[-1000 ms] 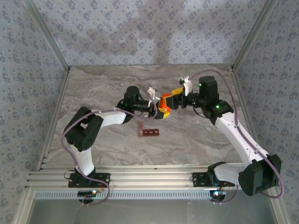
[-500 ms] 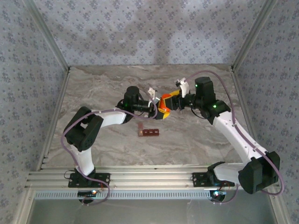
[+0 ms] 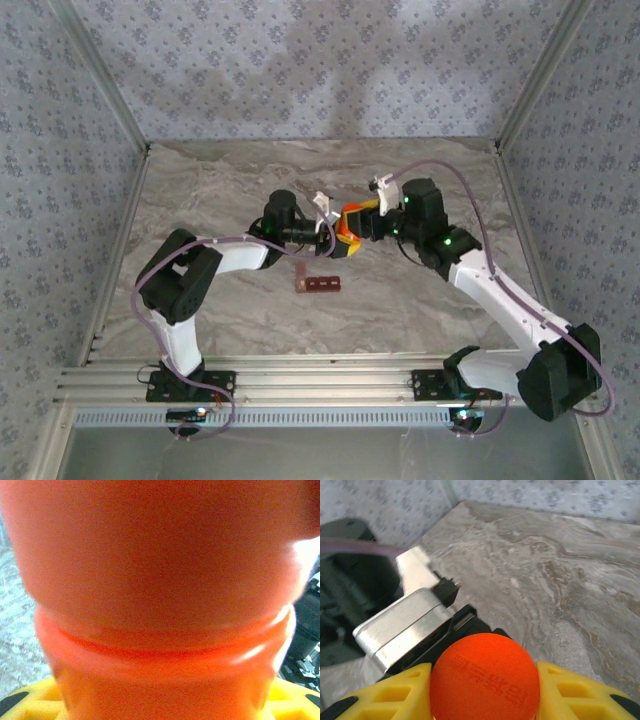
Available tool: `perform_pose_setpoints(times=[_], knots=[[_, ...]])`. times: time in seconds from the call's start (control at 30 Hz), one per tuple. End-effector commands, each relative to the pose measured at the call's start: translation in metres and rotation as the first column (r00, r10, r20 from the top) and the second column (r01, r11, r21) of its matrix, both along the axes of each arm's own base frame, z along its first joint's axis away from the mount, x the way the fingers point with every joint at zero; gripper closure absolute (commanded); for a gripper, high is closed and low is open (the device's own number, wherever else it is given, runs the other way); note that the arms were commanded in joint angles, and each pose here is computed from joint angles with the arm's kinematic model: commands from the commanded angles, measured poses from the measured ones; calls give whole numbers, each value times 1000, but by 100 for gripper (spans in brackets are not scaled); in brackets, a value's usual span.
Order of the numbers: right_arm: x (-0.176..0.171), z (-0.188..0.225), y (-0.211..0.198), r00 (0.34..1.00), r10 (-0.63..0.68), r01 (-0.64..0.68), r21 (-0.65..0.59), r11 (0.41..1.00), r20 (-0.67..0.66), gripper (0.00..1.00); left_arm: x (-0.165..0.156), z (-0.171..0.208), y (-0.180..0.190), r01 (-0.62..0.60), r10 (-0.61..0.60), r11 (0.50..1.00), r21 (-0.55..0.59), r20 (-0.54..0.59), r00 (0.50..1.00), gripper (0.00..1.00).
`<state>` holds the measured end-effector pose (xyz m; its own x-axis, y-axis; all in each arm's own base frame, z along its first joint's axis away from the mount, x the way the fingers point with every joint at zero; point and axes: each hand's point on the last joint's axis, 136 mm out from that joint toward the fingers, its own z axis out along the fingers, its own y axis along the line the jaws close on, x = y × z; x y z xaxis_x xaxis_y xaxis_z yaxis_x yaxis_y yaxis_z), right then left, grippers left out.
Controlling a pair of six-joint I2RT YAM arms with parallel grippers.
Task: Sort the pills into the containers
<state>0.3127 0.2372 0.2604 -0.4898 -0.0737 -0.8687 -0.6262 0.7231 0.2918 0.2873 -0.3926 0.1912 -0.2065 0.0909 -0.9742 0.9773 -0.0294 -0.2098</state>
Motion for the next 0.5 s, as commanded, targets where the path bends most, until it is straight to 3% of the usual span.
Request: perform_pose_setpoints(times=[0.0, 0.17, 0.47], knots=[[-1, -38, -7, 976, -204, 204, -5, 979, -78, 63, 2, 55, 1, -54, 72, 990, -128, 145, 987, 100], [-3, -48, -2, 944, -322, 326, 38, 945, -75, 62, 3, 56, 2, -71, 91, 989, -129, 151, 984, 100], [0, -22, 6, 958, -280, 283, 37, 958, -68, 58, 3, 51, -1, -56, 72, 992, -115, 142, 987, 100]])
